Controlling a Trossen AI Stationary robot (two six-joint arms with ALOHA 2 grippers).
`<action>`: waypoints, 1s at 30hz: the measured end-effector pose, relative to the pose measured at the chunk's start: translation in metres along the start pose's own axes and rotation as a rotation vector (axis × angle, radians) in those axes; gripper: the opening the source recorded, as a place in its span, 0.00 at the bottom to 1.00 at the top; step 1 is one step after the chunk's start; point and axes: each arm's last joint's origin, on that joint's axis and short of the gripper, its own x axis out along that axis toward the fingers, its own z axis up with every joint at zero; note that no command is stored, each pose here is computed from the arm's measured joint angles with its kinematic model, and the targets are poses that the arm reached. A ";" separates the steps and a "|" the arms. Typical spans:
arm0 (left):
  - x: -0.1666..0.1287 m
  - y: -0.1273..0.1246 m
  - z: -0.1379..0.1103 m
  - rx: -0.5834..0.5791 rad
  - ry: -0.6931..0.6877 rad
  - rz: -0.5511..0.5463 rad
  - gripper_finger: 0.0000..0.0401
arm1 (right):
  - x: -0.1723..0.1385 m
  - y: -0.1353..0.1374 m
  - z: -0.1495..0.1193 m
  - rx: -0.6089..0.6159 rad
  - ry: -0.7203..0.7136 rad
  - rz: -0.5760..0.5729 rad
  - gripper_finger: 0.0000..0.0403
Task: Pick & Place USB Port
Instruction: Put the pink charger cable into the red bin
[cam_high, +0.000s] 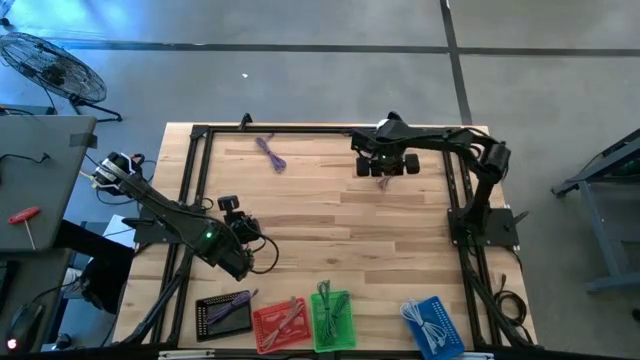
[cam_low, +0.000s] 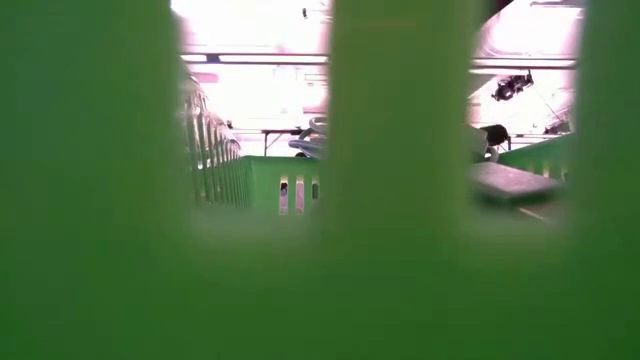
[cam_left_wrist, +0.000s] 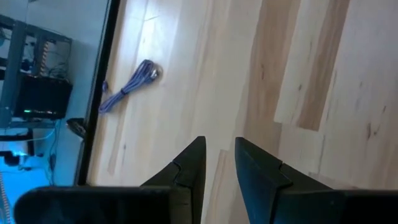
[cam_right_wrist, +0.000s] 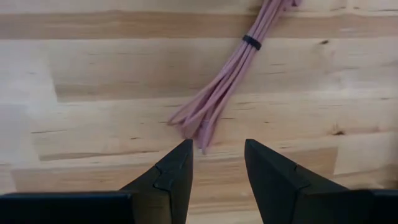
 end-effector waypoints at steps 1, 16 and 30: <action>0.001 -0.001 0.000 -0.002 0.002 -0.006 0.20 | 0.002 0.001 0.000 -0.001 0.003 -0.006 0.34; 0.001 -0.004 -0.001 -0.015 0.037 -0.068 0.20 | 0.011 0.009 0.006 0.060 -0.034 0.016 0.34; 0.001 -0.004 -0.001 -0.014 0.036 -0.067 0.20 | 0.050 -0.002 0.002 0.083 0.007 0.045 0.34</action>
